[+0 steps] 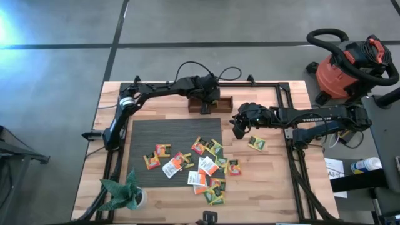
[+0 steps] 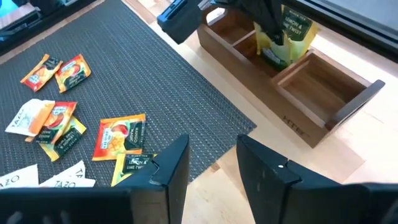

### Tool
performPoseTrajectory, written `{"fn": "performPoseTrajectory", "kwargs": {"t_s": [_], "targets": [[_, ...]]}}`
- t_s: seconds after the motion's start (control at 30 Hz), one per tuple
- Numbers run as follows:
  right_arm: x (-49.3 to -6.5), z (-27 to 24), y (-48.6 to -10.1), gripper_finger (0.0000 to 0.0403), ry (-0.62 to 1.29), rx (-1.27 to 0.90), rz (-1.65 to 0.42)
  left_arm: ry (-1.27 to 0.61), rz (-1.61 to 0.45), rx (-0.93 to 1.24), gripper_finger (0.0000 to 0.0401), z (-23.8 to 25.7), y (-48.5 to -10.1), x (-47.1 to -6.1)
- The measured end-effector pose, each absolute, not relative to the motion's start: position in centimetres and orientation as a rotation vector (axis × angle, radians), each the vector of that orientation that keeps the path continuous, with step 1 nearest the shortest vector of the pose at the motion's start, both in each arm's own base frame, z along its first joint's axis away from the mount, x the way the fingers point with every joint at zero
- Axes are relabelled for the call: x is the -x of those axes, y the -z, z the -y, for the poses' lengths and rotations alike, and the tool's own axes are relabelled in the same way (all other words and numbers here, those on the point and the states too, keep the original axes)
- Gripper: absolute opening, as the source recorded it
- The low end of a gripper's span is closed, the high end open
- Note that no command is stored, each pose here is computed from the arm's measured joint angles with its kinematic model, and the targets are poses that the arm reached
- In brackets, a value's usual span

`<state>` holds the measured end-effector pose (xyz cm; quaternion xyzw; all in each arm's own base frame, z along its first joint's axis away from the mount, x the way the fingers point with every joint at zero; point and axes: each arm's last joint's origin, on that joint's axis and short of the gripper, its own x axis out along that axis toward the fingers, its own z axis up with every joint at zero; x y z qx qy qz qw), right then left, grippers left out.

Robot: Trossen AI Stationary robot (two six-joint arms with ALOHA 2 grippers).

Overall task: Pick & Place Tea
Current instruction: Put the yellow tea bag into the middle section of the wooden organizer

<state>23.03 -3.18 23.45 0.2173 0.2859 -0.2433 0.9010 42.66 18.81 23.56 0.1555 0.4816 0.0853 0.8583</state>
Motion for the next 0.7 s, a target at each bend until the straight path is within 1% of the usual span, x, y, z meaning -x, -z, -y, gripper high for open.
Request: {"fn": "performPoseTrajectory", "kwargs": {"t_s": [0.17,0.37,0.53,0.7], "targets": [[-23.0,3.2,-23.4,0.0134,0.505,-0.453,-0.592,-0.197,-0.985,-0.383,0.0000,-19.1,-23.8,-42.9],[-23.0,3.2,-23.4,0.0135,0.505,-0.453,-0.592,-0.201,-0.996,-0.387,0.0003,-19.2,-23.2,-43.1],[-23.0,3.2,-23.4,0.0129,0.505,-0.453,-0.593,-0.221,-1.028,-0.396,0.0027,-19.4,-22.2,-43.4],[-23.0,3.2,-23.4,0.0127,0.506,-0.453,-0.597,-0.285,-1.001,-0.427,0.0055,-19.7,-22.5,-43.6]]}}
